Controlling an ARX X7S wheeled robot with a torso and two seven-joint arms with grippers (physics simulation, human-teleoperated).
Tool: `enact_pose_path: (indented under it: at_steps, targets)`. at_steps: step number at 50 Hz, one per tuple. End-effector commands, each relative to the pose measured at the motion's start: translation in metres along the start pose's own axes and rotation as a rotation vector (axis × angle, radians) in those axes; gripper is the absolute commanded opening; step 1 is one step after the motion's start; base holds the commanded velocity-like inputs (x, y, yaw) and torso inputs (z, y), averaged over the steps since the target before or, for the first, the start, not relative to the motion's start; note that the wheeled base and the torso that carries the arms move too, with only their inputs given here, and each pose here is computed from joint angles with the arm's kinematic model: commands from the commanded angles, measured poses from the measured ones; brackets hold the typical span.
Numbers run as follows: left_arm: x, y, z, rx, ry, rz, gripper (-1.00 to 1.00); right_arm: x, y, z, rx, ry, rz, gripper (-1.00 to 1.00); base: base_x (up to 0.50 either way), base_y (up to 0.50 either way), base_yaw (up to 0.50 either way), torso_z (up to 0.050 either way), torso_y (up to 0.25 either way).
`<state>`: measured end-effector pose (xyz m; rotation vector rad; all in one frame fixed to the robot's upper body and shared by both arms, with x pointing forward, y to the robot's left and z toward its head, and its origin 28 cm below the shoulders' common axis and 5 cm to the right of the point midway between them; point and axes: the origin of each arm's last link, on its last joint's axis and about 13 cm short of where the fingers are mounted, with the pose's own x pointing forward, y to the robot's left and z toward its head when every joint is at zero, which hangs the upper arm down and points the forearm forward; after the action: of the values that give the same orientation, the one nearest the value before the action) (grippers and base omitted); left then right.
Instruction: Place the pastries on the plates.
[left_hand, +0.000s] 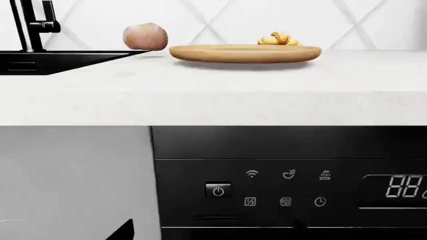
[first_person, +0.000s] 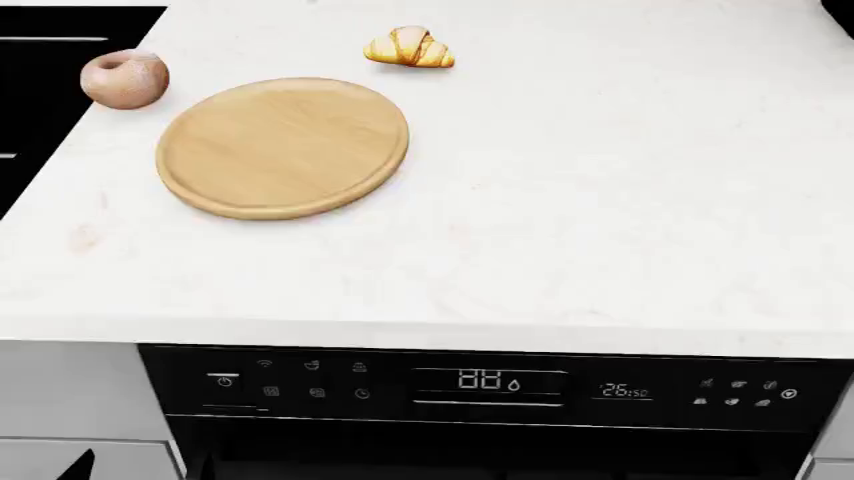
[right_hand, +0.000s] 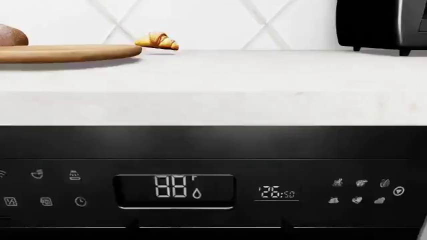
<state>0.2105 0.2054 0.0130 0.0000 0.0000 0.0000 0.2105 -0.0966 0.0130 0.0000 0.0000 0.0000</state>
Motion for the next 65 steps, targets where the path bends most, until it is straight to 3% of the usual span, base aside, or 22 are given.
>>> enact_pose_path:
  at_steps: [1, 12, 13, 16, 17, 18, 27, 45, 49, 52, 65]
  targets:
    - [0.001, 0.001, 0.0, -0.006, 0.002, 0.009, 1.0, -0.001, 0.001, 0.001, 0.003, -0.002, 0.002, 1.0, 0.0, 0.0, 0.0, 0.0, 0.0]
    - [0.0, 0.0, -0.001, 0.029, 0.0, -0.001, 1.0, -0.001, 0.001, 0.001, -0.008, -0.008, -0.005, 1.0, 0.0, 0.0, 0.0, 0.0, 0.0]
    - [-0.002, 0.001, 0.004, -0.008, -0.047, -0.006, 1.0, -0.001, 0.001, 0.001, -0.005, -0.008, -0.006, 1.0, 0.0, 0.0, 0.0, 0.0, 0.0]
    - [0.0, 0.002, 0.004, -0.005, -0.009, 0.017, 1.0, -0.001, 0.001, 0.001, -0.004, -0.004, -0.007, 1.0, 0.0, 0.0, 0.0, 0.0, 0.0]
    - [0.0, 0.001, -0.004, 0.051, 0.02, 0.015, 1.0, 0.004, -0.004, -0.004, -0.092, 0.003, -0.013, 1.0, 0.0, 0.0, 0.0, 0.0, 0.0]
    - [0.0, 0.0, 0.003, 0.012, -0.005, 0.001, 1.0, -0.001, 0.001, 0.001, -0.004, -0.004, -0.007, 1.0, 0.0, 0.0, 0.0, 0.0, 0.0]
    - [0.0, 0.0, 0.001, 0.017, 0.004, 0.001, 1.0, -0.002, 0.001, 0.002, -0.044, -0.027, 0.003, 1.0, 0.0, 0.0, 0.0, 0.0, 0.0]
    - [0.001, 0.0, 0.001, 0.012, 0.024, 0.006, 1.0, -0.002, 0.0, 0.0, -0.061, -0.002, 0.006, 1.0, 0.01, 0.5, 0.0, 0.0, 0.0]
    - [0.001, -0.002, 0.0, 0.037, 0.027, 0.002, 1.0, -0.001, -0.002, 0.0, -0.027, -0.005, -0.013, 1.0, 0.1, 0.1, 0.0, 0.0, 0.0]
    - [0.001, -0.001, 0.001, 0.033, 0.017, 0.0, 1.0, -0.002, -0.001, 0.0, -0.072, -0.012, -0.018, 1.0, 0.0, 0.0, 0.0, 0.043, 0.0]
    - [0.001, -0.002, 0.001, 0.029, 0.007, 0.001, 1.0, -0.003, 0.0, 0.0, -0.084, -0.013, -0.009, 1.0, 0.0, 0.0, 0.0, 0.05, 0.0]
